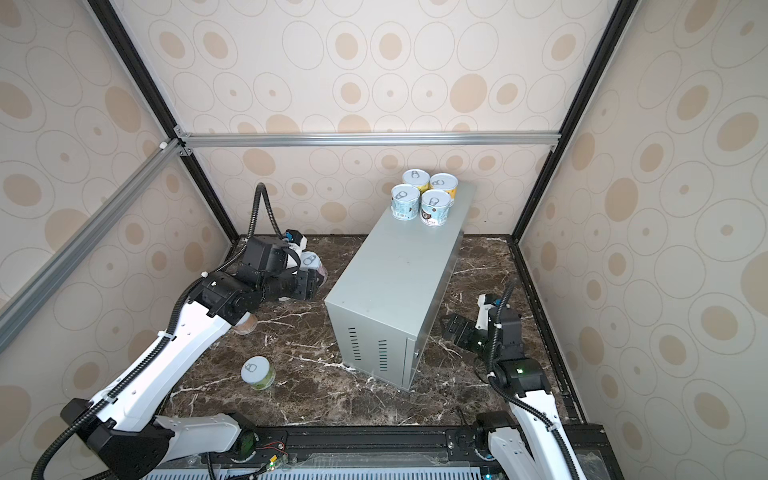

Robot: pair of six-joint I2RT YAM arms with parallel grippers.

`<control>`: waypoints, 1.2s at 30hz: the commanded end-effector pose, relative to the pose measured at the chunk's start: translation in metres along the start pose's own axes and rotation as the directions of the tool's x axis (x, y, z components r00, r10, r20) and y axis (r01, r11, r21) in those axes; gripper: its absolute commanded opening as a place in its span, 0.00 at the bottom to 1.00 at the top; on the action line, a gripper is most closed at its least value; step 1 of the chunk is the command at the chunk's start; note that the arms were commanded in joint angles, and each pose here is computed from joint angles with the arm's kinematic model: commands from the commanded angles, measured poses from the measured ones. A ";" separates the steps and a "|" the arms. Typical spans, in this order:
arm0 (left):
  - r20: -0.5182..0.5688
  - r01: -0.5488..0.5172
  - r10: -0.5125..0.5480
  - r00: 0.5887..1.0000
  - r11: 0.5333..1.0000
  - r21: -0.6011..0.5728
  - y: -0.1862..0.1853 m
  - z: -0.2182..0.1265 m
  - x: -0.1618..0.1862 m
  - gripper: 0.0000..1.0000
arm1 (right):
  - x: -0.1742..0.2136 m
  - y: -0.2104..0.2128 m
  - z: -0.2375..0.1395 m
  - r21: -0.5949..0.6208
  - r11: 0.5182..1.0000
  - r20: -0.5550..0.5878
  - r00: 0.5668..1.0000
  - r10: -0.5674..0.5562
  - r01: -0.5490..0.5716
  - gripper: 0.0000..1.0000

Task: Place and organize the canned foods onto the counter
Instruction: 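Carry the pink can with the left gripper up over the cabinet top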

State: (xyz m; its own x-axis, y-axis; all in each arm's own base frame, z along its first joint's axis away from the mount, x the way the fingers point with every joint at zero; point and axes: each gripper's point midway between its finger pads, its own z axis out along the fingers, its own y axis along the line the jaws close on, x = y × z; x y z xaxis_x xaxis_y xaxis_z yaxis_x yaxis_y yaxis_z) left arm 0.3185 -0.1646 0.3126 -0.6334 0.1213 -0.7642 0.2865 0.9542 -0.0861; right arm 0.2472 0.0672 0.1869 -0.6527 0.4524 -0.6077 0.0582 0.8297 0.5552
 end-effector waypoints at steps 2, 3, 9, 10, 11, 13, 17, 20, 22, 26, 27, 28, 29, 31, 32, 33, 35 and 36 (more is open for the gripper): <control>0.147 -0.036 0.036 0.988 0.999 0.002 -0.005 -0.040 -0.044 0.59 | -0.004 0.003 -0.008 0.003 1.000 0.014 1.000 -0.015 0.015 1.00; 0.154 -0.042 0.041 0.987 0.999 0.005 -0.006 -0.045 -0.047 0.59 | -0.005 0.003 -0.009 0.003 1.000 0.017 1.000 -0.016 0.016 1.00; 0.171 -0.108 0.106 0.980 0.994 0.002 -0.012 -0.073 -0.067 0.59 | -0.009 0.008 -0.016 -0.004 1.000 0.033 0.999 -0.024 0.024 1.00; 0.186 -0.116 0.113 0.976 0.993 0.002 -0.014 -0.079 -0.071 0.59 | -0.010 0.009 -0.018 -0.008 1.000 0.037 0.999 -0.025 0.026 1.00; 0.200 -0.117 0.113 0.973 0.993 0.008 -0.016 -0.083 -0.074 0.59 | -0.012 0.011 -0.019 -0.013 1.000 0.039 0.999 -0.026 0.026 0.99; 0.215 -0.124 0.114 0.970 0.992 0.033 -0.023 -0.089 -0.079 0.59 | -0.015 0.015 -0.021 -0.022 0.999 0.044 0.999 -0.032 0.033 0.99; 0.231 -0.150 0.130 0.964 0.986 0.071 -0.040 -0.091 -0.087 0.59 | -0.019 0.020 -0.024 -0.029 0.999 0.046 0.998 -0.040 0.041 0.99; 0.237 -0.177 0.153 0.959 0.981 0.083 -0.054 -0.088 -0.092 0.59 | -0.021 0.022 -0.026 -0.029 0.998 0.045 0.998 -0.047 0.048 0.99; 0.238 -0.194 0.168 0.957 0.977 0.091 -0.062 -0.086 -0.095 0.59 | -0.021 0.022 -0.026 -0.028 0.998 0.042 0.998 -0.046 0.048 0.99; 0.239 -0.222 0.191 0.952 0.969 0.108 -0.077 -0.080 -0.099 0.58 | -0.020 0.022 -0.027 -0.030 0.998 0.039 0.998 -0.046 0.048 0.99; 0.238 -0.229 0.197 0.951 0.967 0.113 -0.081 -0.078 -0.100 0.59 | -0.020 0.022 -0.027 -0.031 0.998 0.040 0.998 -0.046 0.048 0.99; 0.238 -0.231 0.199 0.951 0.966 0.117 -0.084 -0.077 -0.101 0.59 | -0.020 0.022 -0.028 -0.032 0.998 0.042 0.998 -0.048 0.049 0.99; 0.236 -0.240 0.206 0.950 0.963 0.124 -0.089 -0.075 -0.101 0.59 | -0.020 0.022 -0.028 -0.032 0.998 0.043 0.998 -0.047 0.048 0.99; 0.234 -0.252 0.216 0.948 0.958 0.138 -0.098 -0.070 -0.102 0.59 | -0.020 0.023 -0.028 -0.033 0.998 0.043 0.998 -0.047 0.048 0.99; 0.234 -0.257 0.220 0.947 0.956 0.142 -0.101 -0.068 -0.102 0.59 | -0.020 0.022 -0.027 -0.033 0.998 0.041 0.998 -0.046 0.048 0.99; 0.234 -0.261 0.223 0.946 0.954 0.146 -0.105 -0.066 -0.102 0.59 | -0.019 0.022 -0.027 -0.034 0.998 0.038 0.998 -0.046 0.047 0.99; 0.233 -0.269 0.228 0.945 0.950 0.160 -0.112 -0.062 -0.102 0.59 | -0.019 0.022 -0.026 -0.035 0.998 0.038 0.998 -0.045 0.046 0.99; 0.231 -0.271 0.229 0.946 0.948 0.166 -0.116 -0.060 -0.102 0.59 | -0.018 0.021 -0.025 -0.034 0.998 0.036 0.998 -0.044 0.045 0.99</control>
State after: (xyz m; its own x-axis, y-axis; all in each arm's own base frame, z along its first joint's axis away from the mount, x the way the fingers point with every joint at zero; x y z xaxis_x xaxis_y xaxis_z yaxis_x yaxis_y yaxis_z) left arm 0.3073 -0.2627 0.3987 -0.4645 0.3243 -0.8240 0.5435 0.8391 0.0239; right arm 0.2421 0.0674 0.2190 -0.6300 0.4340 -0.6439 0.0178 0.8371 0.5468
